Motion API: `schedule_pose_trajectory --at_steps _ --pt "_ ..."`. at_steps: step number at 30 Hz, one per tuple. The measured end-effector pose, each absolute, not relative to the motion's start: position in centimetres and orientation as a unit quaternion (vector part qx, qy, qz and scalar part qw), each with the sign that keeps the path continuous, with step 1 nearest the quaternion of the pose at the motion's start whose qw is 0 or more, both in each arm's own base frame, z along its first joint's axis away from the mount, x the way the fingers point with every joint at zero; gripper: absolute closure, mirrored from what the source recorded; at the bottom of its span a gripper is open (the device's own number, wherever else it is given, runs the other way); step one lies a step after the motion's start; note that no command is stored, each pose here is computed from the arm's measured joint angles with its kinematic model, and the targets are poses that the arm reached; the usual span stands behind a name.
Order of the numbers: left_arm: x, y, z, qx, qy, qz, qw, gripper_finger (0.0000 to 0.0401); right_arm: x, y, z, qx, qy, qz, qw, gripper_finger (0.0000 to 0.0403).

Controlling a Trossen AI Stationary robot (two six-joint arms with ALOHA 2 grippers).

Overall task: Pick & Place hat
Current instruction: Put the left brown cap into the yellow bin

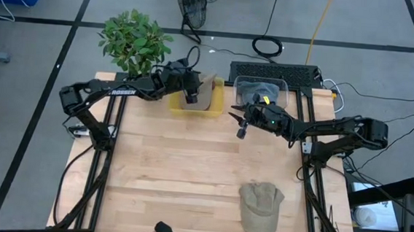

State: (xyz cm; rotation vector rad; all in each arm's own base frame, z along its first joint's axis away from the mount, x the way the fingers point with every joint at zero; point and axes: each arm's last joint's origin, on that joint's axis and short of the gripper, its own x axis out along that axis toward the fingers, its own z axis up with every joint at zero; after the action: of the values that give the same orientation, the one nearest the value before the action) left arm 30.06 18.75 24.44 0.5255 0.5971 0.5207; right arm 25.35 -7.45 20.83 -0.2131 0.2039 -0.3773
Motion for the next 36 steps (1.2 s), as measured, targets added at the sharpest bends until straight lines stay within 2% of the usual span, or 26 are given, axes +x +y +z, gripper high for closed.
schedule_pose_trajectory --at_steps 12,17,21,27,33,36 --pt "31.1 20.8 19.4 0.236 0.349 0.267 0.867 0.0210 25.3 -7.5 20.8 -0.103 0.102 -0.187 0.972 0.0298" --pt "31.0 20.7 19.9 0.257 0.361 0.296 0.846 0.0210 25.3 -7.5 20.8 -0.103 0.102 -0.187 0.971 0.0298" --pt "30.4 20.2 22.0 0.267 0.345 0.332 0.837 0.0210 25.3 -7.5 20.8 -0.104 0.102 -0.187 0.971 0.0298" --pt "29.0 19.1 24.9 0.255 0.332 0.340 0.842 0.0210 25.3 -7.5 20.7 -0.103 0.110 -0.186 0.971 0.0298" --pt "27.5 20.4 24.8 0.223 0.359 0.356 0.834 0.0210 25.3 -7.5 20.7 -0.098 0.109 -0.187 0.971 0.0298" --pt "27.3 21.5 23.8 0.192 0.357 0.351 0.844 0.0210 25.3 -7.5 20.7 -0.094 0.108 -0.187 0.972 0.0298"
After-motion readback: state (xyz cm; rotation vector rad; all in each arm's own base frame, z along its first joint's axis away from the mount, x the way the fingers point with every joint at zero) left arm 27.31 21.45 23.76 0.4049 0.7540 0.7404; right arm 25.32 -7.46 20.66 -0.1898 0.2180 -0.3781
